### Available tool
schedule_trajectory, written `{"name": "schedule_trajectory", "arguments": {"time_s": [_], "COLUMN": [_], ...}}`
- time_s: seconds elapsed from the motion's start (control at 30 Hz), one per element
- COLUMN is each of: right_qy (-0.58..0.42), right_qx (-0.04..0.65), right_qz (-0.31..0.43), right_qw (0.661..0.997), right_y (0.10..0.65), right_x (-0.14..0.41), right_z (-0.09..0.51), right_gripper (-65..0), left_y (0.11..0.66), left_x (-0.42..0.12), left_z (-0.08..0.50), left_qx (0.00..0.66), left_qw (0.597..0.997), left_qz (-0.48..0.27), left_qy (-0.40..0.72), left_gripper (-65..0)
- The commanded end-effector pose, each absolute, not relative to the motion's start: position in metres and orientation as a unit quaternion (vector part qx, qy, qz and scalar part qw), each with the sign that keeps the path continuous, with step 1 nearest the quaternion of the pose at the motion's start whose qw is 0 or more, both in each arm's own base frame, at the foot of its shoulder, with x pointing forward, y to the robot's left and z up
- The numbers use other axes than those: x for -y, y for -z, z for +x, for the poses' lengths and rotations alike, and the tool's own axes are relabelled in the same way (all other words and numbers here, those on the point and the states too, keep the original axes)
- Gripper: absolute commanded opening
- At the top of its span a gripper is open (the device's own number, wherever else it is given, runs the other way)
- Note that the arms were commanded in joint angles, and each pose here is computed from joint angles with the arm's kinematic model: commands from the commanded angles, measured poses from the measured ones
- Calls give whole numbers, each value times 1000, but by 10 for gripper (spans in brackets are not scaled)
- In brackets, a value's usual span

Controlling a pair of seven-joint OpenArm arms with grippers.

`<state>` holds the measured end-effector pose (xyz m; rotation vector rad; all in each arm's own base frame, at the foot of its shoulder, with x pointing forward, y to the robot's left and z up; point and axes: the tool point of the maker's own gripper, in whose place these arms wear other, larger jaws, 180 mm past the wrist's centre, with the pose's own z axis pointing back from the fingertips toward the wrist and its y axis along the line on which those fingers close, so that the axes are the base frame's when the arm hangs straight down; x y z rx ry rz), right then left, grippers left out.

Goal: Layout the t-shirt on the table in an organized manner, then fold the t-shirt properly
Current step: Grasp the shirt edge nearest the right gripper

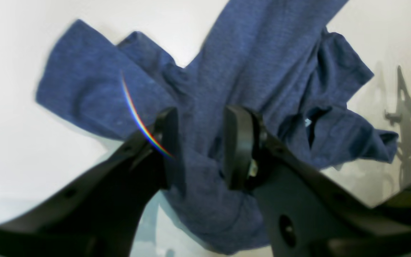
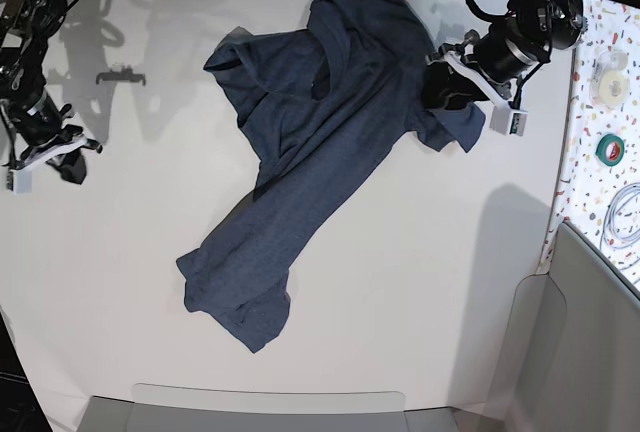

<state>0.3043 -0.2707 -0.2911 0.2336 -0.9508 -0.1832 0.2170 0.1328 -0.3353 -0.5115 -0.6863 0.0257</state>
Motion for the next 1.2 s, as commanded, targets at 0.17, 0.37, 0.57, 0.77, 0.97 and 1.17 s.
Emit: {"name": "schedule_trajectory", "arguments": {"time_s": [0.17, 0.37, 0.57, 0.77, 0.97, 1.17], "right_qy": [34, -30, -29, -14, 4, 19], "right_qx": [426, 411, 389, 367, 387, 377], "right_qz": [288, 350, 358, 328, 322, 323], "right_qw": [857, 841, 848, 871, 864, 868], "right_y": [294, 282, 296, 321, 322, 335], "right_x": [137, 66, 51, 58, 64, 66], "right_z": [298, 289, 281, 271, 274, 276], "right_gripper": [-470, -401, -401, -401, -401, -401], "left_y": [331, 331, 331, 331, 331, 331], "left_x": [-133, -133, -135, -134, -134, -134], "left_z": [223, 223, 224, 224, 224, 224], "left_qx": [346, 346, 347, 346, 346, 346], "left_qw": [904, 904, 904, 904, 904, 904], "left_qz": [-252, -252, -250, -251, -251, -251], "left_qy": [-10, -10, -12, -11, -11, -11], "left_gripper": [-451, -451, -451, -451, -451, -451]}}
